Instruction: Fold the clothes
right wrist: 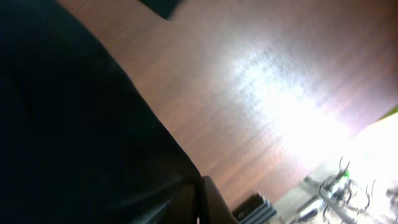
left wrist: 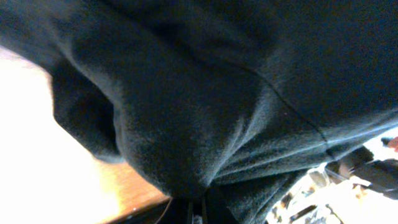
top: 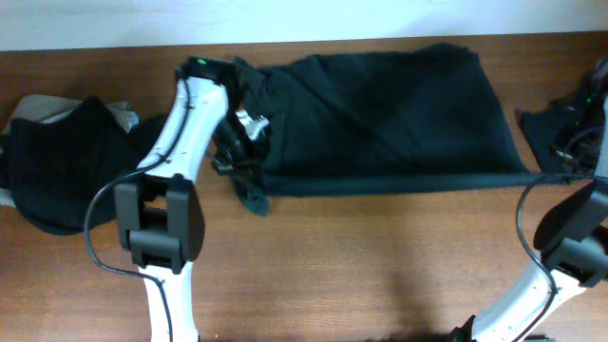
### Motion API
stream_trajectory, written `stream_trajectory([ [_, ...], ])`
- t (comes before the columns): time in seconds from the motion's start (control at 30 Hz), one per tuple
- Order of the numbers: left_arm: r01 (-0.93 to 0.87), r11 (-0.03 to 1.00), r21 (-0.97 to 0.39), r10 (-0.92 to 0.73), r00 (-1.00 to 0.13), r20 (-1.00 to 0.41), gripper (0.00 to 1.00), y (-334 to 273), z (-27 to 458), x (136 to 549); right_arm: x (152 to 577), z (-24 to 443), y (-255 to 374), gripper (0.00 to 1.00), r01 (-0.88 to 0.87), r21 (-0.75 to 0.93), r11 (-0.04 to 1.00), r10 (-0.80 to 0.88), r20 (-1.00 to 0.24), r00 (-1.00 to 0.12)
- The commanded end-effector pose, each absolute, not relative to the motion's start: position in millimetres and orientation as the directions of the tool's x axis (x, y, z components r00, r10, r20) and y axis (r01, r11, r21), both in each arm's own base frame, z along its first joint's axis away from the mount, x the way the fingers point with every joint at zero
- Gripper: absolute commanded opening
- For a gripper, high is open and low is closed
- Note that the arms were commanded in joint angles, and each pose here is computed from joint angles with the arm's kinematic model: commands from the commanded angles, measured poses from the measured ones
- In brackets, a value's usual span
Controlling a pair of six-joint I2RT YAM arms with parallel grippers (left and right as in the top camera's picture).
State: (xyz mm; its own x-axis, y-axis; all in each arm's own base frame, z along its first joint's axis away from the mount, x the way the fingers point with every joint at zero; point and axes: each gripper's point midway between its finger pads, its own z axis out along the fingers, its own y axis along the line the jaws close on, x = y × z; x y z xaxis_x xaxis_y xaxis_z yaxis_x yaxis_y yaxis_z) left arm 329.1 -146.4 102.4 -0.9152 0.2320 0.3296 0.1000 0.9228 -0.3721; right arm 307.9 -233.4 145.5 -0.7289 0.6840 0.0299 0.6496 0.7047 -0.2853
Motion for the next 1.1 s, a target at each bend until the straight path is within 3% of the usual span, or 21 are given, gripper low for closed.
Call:
stream_trajectory([
  [0.0, 0.188, 0.929, -0.319, 0.314, -0.856, 0.411, 0.13, -141.3, 79.9, 298.4, 295.5, 150.2, -255.7, 0.04, 0.706, -0.319, 0.632, 0.742, -0.016, -0.671],
  [0.13, 0.249, 0.917, -0.311, 0.367, -0.829, 0.421, 0.40, -144.4, 74.9, 289.8, 301.8, 148.8, -252.9, 0.04, 0.709, -0.295, 0.641, 0.737, -0.024, -0.676],
  [0.17, 0.249, 0.919, -0.306, 0.364, -0.835, 0.414, 0.93, -142.6, 73.7, 292.5, 302.3, 148.8, -252.3, 0.04, 0.708, -0.295, 0.642, 0.736, -0.024, -0.677],
  [0.37, 0.158, 0.942, -0.297, 0.251, -0.917, 0.308, 0.94, -134.8, 61.0, 329.4, 303.5, 148.4, -251.5, 0.04, 0.710, -0.287, 0.643, 0.736, -0.025, -0.677],
  [0.53, 0.135, 0.926, -0.352, 0.250, -0.919, 0.306, 0.93, -157.8, 34.4, 319.4, 303.5, 148.4, -251.5, 0.04, 0.710, -0.287, 0.643, 0.736, -0.025, -0.677],
  [0.67, 0.116, 0.908, -0.402, 0.274, -0.892, 0.361, 0.83, -180.4, 9.5, 286.8, 303.7, 148.4, -251.6, 0.04, 0.710, -0.287, 0.643, 0.736, -0.025, -0.677],
  [0.7, 0.125, 0.907, -0.402, 0.285, -0.886, 0.367, 0.71, -183.7, 5.6, 281.0, 303.8, 148.4, -251.7, 0.04, 0.710, -0.287, 0.643, 0.736, -0.026, -0.677],
  [0.73, 0.133, 0.907, -0.400, 0.293, -0.881, 0.372, 0.47, -186.3, 4.8, 277.5, 303.8, 148.4, -251.5, 0.04, 0.710, -0.286, 0.643, 0.736, -0.026, -0.677],
  [0.77, 0.141, 0.905, -0.400, 0.301, -0.878, 0.371, 0.06, -188.9, 5.0, 275.9, 304.4, 148.1, -250.7, 0.04, 0.711, -0.281, 0.645, 0.736, -0.024, -0.677],
  [0.8, 0.144, 0.905, -0.401, 0.302, -0.880, 0.367, 0.00, -189.5, 7.0, 277.1, 304.5, 148.0, -250.5, 0.04, 0.711, -0.280, 0.645, 0.736, -0.024, -0.677],
  [0.93, 0.148, 0.932, -0.331, 0.260, -0.909, 0.325, 0.00, -164.6, 26.9, 305.2, 308.4, 145.9, -243.6, 0.04, 0.707, -0.235, 0.667, 0.727, -0.006, -0.687],
  [1.07, 0.169, 0.926, -0.338, 0.233, -0.960, 0.158, 0.00, -132.1, 97.2, 351.1, 333.2, 156.4, -211.2, 0.04, 0.646, 0.009, 0.763, 0.646, -0.005, -0.763],
])
